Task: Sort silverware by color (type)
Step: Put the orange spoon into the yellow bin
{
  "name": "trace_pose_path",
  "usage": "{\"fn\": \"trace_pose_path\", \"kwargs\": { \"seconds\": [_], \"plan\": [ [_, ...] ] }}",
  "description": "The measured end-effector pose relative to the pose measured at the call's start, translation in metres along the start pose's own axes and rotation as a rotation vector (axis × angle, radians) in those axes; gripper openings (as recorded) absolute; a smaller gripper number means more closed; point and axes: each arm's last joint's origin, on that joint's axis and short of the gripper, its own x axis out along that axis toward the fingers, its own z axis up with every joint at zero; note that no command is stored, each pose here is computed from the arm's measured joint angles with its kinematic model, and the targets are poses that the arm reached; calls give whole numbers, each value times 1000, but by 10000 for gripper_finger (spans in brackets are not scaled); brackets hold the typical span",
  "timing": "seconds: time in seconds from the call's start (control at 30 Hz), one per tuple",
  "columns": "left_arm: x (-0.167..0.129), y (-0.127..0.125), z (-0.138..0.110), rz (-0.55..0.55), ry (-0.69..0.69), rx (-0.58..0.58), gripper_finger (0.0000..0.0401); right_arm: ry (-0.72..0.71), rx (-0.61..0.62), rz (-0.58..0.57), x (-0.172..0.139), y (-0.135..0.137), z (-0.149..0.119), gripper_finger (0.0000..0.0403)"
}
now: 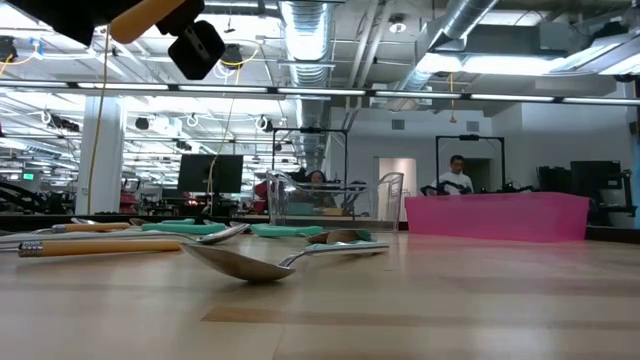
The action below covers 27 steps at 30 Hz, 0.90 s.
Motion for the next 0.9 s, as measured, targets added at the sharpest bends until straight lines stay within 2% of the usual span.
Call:
{"fn": "trace_pose_path", "kwargs": {
  "seconds": [0.6, 0.73, 0.9],
  "plan": [
    [-1, 4, -1, 40, 10, -29, 36, 37, -4, -38, 0, -6, -6, 255],
    [-1, 4, -1, 39, 9, -40, 36, 49, 23, -53, 0, -11, -10, 226],
    [-1, 4, -1, 39, 8, -41, 36, 55, 14, -52, 1, -13, -12, 168]
  ]
}}
